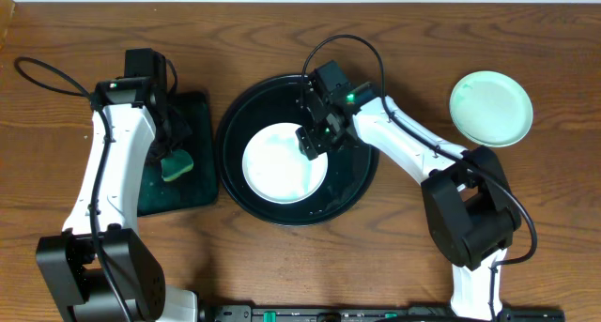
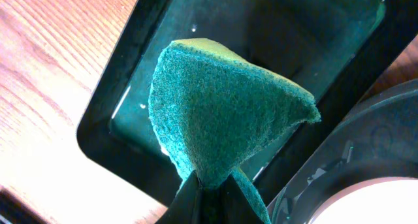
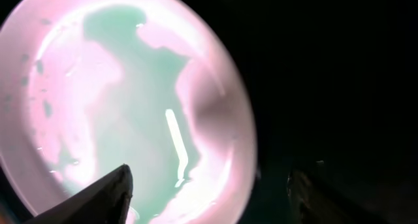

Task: Clean dirty plates on tray and stack at the side
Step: 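Return the sponge to the black basin with the left gripper, then rotate the pink-white plate on the tray with the right gripper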

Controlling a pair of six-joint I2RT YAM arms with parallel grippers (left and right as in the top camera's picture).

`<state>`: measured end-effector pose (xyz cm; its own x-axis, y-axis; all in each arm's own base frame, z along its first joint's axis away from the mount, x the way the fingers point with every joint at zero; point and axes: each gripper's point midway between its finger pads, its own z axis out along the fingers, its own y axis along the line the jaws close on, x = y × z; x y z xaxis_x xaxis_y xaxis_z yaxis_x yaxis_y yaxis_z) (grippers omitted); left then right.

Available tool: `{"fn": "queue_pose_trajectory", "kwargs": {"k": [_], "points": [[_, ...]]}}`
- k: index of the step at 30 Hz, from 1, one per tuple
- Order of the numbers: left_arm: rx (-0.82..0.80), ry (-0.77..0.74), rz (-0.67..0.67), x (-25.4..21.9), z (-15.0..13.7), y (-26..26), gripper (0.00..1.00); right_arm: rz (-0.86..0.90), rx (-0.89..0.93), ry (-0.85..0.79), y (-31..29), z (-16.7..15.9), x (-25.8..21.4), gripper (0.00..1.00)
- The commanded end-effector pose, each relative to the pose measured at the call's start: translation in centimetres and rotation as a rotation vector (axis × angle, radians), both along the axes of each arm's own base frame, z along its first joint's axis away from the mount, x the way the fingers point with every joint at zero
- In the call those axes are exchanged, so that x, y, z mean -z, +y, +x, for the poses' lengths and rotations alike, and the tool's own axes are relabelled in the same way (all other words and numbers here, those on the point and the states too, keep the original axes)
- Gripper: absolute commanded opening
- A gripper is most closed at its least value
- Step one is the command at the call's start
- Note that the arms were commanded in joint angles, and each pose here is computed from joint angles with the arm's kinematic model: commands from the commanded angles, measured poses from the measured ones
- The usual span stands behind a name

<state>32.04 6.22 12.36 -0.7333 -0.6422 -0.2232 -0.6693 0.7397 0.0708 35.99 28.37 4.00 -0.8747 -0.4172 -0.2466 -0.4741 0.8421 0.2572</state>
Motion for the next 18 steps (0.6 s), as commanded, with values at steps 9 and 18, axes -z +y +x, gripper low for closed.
{"fn": "queue_pose_trajectory", "kwargs": {"k": [9, 18], "points": [[0.015, 0.051, -0.001, 0.5, -1.1, 0.1, 0.08, 0.005, 0.071, 0.104, 0.8, -1.2, 2.6, 0.33], [0.015, 0.055, -0.001, 0.5, -1.1, 0.1, 0.09, 0.155, -0.05, 0.122, 3.6, -1.7, 2.0, 0.89]]}}
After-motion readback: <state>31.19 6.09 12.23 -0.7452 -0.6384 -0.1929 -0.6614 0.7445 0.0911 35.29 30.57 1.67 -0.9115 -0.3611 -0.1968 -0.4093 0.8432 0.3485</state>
